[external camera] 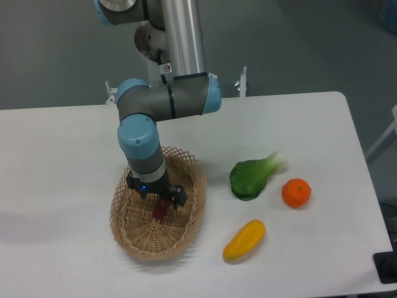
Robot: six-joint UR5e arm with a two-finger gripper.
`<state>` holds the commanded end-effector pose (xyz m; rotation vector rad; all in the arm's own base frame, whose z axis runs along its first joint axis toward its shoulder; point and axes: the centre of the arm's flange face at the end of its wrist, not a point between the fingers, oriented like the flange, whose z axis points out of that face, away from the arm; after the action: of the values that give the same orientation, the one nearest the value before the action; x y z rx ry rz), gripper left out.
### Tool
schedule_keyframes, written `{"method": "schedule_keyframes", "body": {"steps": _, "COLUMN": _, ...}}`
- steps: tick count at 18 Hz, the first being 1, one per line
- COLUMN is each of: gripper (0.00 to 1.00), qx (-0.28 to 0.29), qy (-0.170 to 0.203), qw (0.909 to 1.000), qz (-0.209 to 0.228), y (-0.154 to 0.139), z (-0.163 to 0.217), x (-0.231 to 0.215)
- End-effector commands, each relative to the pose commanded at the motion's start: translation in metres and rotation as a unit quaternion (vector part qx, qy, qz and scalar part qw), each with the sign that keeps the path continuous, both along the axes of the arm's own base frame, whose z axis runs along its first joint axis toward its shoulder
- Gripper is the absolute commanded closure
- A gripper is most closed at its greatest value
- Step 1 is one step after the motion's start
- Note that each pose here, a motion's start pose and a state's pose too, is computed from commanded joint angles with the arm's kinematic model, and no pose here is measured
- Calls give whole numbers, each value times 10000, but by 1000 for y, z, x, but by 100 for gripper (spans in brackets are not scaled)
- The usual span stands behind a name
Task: Pick up the sweet potato from the basket
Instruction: 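Lower the gripper into the basket and close on the sweet potato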
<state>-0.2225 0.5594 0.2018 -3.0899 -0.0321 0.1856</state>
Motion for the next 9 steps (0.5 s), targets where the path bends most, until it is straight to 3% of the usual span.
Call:
{"method": "schedule_keyframes", "body": {"steps": 5, "gripper": 52, "qx": 36, "qy": 26, "qw": 10000, "qz": -15, "y": 1, "z": 3, "x": -1}}
{"method": "schedule_keyframes", "body": {"steps": 7, "gripper": 64, "qx": 72, "qy": 53, "qw": 10000, "qz": -38, "y": 3, "z": 7, "x": -2}}
{"method": "schedule_keyframes", "body": {"steps": 9, "gripper": 68, "qx": 89, "qy": 67, "qw": 9999, "qz": -53, "y": 4, "z": 9, "x": -2}}
